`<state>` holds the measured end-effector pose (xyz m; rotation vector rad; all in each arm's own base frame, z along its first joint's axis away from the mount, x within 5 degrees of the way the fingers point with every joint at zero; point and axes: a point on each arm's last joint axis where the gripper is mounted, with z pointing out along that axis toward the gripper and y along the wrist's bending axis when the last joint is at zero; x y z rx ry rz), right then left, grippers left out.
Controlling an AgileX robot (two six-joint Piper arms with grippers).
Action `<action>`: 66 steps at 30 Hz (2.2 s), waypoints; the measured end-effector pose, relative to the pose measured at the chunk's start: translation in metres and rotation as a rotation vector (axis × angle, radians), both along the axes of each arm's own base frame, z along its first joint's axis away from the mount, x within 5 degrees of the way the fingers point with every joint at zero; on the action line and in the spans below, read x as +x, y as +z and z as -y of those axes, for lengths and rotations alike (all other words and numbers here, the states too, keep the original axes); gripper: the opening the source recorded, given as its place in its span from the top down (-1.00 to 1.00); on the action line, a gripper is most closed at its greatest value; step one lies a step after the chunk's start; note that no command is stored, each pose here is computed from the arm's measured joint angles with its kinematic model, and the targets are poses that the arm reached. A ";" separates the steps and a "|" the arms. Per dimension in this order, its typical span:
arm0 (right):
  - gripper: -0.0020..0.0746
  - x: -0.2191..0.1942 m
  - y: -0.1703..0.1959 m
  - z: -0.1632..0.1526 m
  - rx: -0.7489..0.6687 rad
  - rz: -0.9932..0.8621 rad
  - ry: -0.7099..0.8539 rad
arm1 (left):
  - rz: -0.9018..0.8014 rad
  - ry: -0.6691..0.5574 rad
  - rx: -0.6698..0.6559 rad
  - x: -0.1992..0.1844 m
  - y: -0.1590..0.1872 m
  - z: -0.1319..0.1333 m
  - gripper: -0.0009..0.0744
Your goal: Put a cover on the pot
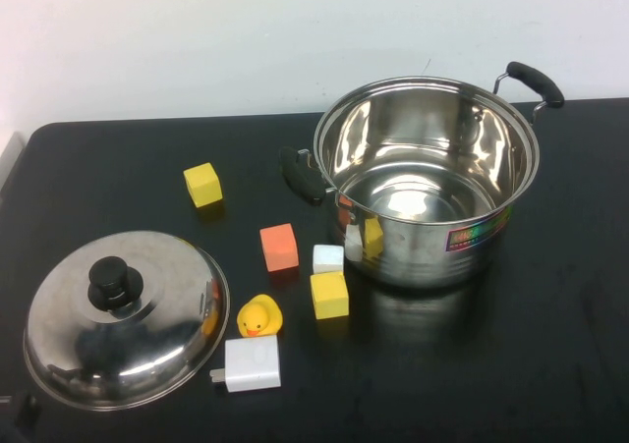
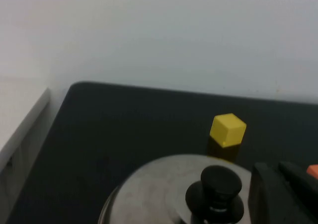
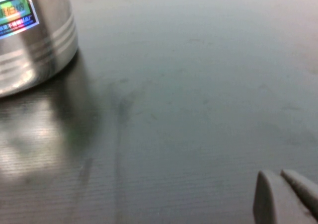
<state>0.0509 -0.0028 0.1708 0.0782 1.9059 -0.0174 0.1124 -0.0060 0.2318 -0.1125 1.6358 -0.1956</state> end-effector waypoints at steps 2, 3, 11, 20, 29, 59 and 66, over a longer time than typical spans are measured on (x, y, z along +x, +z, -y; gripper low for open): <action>0.95 0.000 0.000 0.000 0.000 0.000 0.000 | -0.020 -0.001 -0.002 0.004 -0.003 0.000 0.98; 0.95 0.000 0.000 0.000 0.000 0.000 0.000 | -0.026 -0.003 -0.003 0.006 -0.004 0.000 0.98; 0.95 0.000 0.000 0.000 0.000 0.000 0.000 | -0.073 -0.054 0.051 0.032 -0.013 0.005 0.98; 0.95 0.000 0.000 0.000 0.000 0.000 0.000 | -0.172 -0.121 0.071 0.081 -0.019 0.012 0.02; 0.95 0.000 0.000 0.000 0.000 0.000 0.000 | -0.317 -0.157 0.082 0.125 -0.050 0.016 -0.47; 0.95 0.000 0.000 0.000 0.000 0.000 0.000 | -0.221 -0.047 0.010 0.130 -0.016 0.008 0.13; 0.95 0.000 0.000 0.000 0.000 0.000 0.000 | -0.147 -0.047 -0.019 0.143 0.063 0.009 0.13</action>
